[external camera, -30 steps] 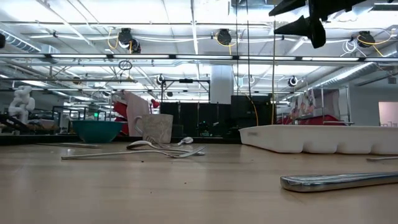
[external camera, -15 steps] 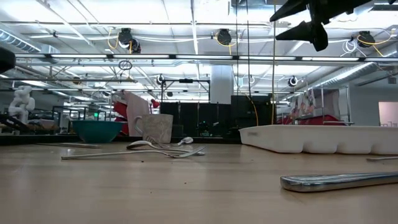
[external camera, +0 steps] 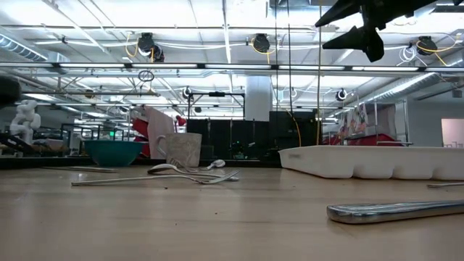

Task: Sort silverware
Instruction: Put the table knife in the silverware tray

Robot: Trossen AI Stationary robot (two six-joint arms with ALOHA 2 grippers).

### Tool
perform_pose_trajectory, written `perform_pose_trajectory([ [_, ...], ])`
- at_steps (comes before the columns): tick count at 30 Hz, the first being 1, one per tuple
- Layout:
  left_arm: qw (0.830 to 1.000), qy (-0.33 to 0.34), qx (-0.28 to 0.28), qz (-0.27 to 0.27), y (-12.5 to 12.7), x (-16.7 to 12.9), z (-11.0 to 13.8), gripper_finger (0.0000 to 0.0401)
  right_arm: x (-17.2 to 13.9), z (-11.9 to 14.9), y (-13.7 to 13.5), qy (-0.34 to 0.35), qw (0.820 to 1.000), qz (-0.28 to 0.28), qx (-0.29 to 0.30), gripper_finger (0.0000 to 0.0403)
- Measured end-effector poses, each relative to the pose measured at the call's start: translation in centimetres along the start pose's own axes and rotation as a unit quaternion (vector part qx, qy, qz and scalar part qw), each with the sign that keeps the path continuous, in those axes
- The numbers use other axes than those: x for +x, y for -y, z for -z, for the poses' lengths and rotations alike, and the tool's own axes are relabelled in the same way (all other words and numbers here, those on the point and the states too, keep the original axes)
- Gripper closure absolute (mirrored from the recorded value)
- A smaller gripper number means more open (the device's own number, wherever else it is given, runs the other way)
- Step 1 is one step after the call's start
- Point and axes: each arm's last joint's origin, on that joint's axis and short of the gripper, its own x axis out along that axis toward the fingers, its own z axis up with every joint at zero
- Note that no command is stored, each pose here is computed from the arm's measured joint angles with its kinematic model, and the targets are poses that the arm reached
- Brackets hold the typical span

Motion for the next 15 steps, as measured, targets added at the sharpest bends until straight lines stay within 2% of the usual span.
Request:
perform_pose_trajectory([
  [5, 1.0, -0.017, -0.01, -0.01, 0.0, 1.2, 0.2, 0.029, 0.0, 0.0, 0.0, 0.0, 1.0, 0.0, 0.004, 0.016],
  [7, 0.999, -0.028, -0.012, -0.017, -0.1, 1.4, 0.4, 0.0313, 0.0, -0.1, 0.0, 0.003, 1.0, -0.002, 0.009, 0.016],
  [10, 0.999, -0.034, -0.013, -0.018, -0.2, 1.5, 0.5, 0.037, 0.0, -0.1, -0.1, 0.005, 1.0, -0.004, 0.025, 0.0163],
  [15, 0.999, -0.036, -0.016, -0.009, -0.1, 1.0, 0.2, 0.0371, 0.0, -0.1, -0.1, 0.0, 0.999, -0.01, 0.036, 0.0171],
])
